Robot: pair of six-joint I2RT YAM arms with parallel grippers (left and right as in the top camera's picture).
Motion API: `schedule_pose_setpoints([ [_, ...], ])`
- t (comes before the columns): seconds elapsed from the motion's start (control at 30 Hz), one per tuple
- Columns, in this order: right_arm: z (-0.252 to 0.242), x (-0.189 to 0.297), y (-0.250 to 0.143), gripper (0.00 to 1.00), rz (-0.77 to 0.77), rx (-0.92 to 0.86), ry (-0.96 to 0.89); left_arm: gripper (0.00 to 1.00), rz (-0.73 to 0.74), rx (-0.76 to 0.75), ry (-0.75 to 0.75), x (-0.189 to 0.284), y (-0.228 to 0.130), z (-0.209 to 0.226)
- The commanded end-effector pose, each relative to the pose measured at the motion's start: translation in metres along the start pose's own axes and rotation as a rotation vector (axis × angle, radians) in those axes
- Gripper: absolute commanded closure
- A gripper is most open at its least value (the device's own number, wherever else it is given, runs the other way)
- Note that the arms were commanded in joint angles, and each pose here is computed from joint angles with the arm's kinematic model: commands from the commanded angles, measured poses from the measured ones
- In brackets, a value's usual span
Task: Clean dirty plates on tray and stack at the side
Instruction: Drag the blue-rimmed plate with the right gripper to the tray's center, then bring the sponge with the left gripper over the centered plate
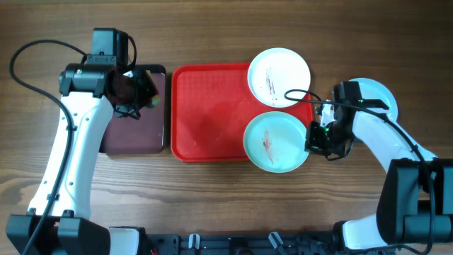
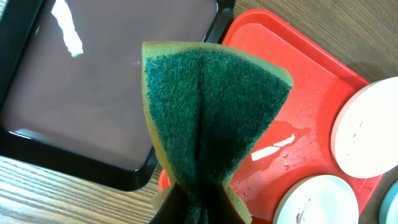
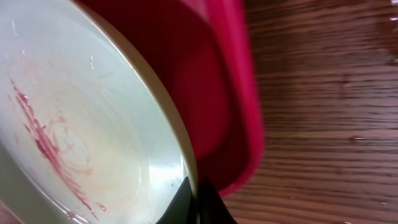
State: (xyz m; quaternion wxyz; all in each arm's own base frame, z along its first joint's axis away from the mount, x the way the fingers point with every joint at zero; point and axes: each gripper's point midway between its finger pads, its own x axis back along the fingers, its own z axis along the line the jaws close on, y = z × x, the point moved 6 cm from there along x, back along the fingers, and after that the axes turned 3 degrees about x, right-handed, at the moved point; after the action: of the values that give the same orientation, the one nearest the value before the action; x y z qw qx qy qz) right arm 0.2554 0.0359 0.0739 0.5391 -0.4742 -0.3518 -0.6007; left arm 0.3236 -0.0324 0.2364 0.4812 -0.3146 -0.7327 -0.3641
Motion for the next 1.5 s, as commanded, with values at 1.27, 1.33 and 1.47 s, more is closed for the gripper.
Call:
schedule_pose_setpoints([
  [1.27, 0.157, -0.047, 0.053, 0.58, -0.449, 0.334, 0.140, 0.96, -0.012, -0.030, -0.017, -0.003, 0.001, -0.006],
  [1.33, 0.159, -0.047, 0.057, 0.61, -0.468, 0.355, 0.145, 0.96, -0.009, -0.042, -0.021, -0.004, -0.001, -0.010],
  [1.47, 0.159, -0.053, 0.059, 0.66, -0.471, 0.379, 0.137, 0.96, 0.007, -0.091, -0.031, -0.011, -0.010, -0.025],
])
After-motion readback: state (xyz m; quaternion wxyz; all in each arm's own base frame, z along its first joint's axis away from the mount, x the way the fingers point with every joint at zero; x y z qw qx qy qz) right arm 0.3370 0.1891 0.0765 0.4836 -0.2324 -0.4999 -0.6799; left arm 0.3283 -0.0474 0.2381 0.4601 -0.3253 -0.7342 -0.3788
